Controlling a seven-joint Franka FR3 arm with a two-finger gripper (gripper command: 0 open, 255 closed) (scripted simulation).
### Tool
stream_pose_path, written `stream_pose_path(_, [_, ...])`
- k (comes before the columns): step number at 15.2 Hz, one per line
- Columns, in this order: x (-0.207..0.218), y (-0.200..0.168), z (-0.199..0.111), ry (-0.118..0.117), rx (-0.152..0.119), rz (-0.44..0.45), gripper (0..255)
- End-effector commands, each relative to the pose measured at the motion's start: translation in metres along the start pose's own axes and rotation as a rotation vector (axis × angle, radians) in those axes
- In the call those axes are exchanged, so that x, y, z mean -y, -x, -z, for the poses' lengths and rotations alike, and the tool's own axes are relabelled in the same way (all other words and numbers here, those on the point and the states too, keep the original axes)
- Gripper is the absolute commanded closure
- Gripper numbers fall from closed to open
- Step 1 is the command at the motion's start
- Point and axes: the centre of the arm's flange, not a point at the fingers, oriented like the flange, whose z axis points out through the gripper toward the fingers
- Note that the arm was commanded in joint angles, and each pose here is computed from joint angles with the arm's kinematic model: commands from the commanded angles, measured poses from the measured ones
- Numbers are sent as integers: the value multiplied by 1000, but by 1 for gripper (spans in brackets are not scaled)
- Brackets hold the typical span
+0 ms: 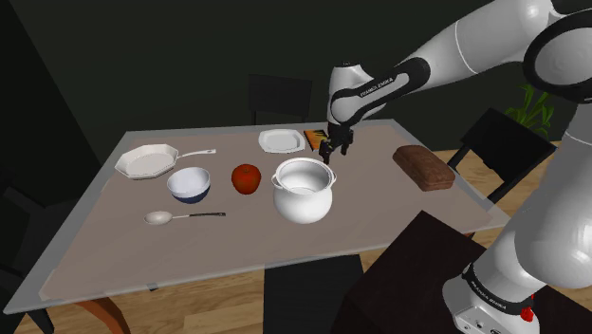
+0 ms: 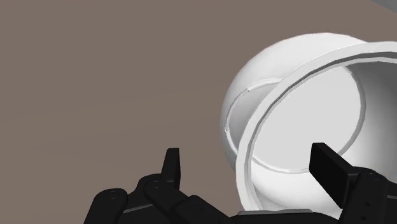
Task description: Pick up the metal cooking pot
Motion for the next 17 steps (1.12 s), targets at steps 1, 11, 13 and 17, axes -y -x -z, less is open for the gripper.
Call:
stream_pose_path(1, [6, -19, -16, 1, 0, 9, 0])
stream_pose_path(11, [14, -47, -78, 3, 0, 22, 0])
stream_pose_path(13, [14, -47, -82, 3, 0, 22, 0])
stream_pose_path(17, [15, -47, -82, 3, 0, 22, 255])
